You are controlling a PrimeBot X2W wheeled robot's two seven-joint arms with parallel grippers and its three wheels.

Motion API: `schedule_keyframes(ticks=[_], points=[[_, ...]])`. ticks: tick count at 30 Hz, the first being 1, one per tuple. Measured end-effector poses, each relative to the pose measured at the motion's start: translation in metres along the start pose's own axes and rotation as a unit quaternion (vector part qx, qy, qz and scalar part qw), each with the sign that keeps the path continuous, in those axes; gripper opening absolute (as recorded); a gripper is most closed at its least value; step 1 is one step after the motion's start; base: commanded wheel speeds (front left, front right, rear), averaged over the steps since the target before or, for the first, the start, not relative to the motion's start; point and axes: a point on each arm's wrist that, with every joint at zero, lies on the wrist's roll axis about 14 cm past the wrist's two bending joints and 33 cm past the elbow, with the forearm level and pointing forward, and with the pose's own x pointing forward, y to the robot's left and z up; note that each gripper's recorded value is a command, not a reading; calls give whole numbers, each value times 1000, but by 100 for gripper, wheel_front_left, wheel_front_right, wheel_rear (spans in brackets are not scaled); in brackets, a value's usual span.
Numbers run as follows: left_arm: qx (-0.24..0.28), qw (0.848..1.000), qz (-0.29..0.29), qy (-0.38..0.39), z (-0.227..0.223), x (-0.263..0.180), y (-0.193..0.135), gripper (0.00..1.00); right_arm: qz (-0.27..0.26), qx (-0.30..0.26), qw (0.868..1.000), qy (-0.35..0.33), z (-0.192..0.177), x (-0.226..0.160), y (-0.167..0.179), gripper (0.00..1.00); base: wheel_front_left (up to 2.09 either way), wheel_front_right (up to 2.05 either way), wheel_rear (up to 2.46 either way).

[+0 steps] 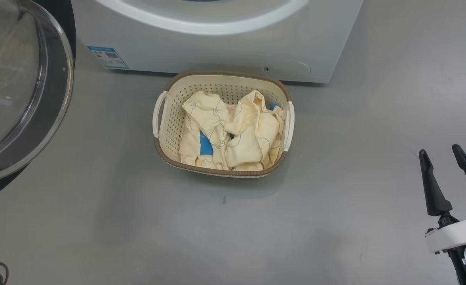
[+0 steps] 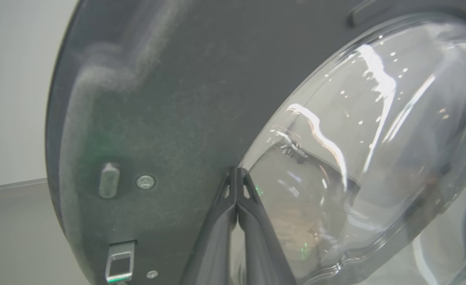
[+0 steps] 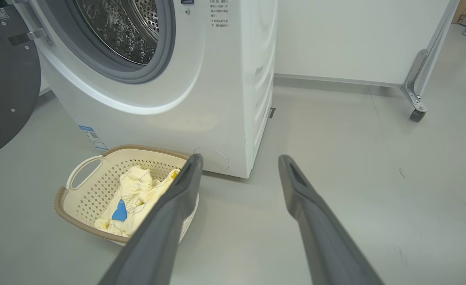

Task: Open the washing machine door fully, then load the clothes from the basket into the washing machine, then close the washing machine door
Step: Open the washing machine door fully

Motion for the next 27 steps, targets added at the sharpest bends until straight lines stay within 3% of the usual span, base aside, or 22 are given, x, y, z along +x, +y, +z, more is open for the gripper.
schedule_keyframes(ticks=[10, 19, 20, 21, 22, 23, 24, 27], points=[[-20, 1000, -8, -17, 15, -23, 2, 0, 6, 13, 1000, -15, 9, -4, 15, 100, 0, 0, 0], [-23, 996, -72, -43, 35, -55, -16, 0, 16, 19, 999, -34, 22, -11, 32, 100, 0, 0, 0], [-21, 995, -85, -46, 37, -59, -21, 12, 17, 20, 999, -37, 24, -13, 34, 100, 0, 0, 0], [-21, 994, -95, -47, 39, -63, -25, 12, 17, 21, 999, -40, 26, -14, 36, 100, 0, 0, 0], [-23, 993, -101, -48, 40, -66, -27, 45, 17, 23, 999, -42, 27, -15, 37, 100, 0, 0, 0], [-25, 992, -111, -49, 40, -70, -31, 87, 17, 23, 999, -44, 29, -17, 38, 100, 0, 0, 0], [-26, 991, -121, -49, 41, -74, -34, 100, 16, 23, 998, -47, 31, -18, 39, 100, 0, 0, 0], [-25, 989, -140, -43, 38, -81, -40, 100, 15, 24, 998, -52, 34, -21, 40, 100, 0, 0, 0]])
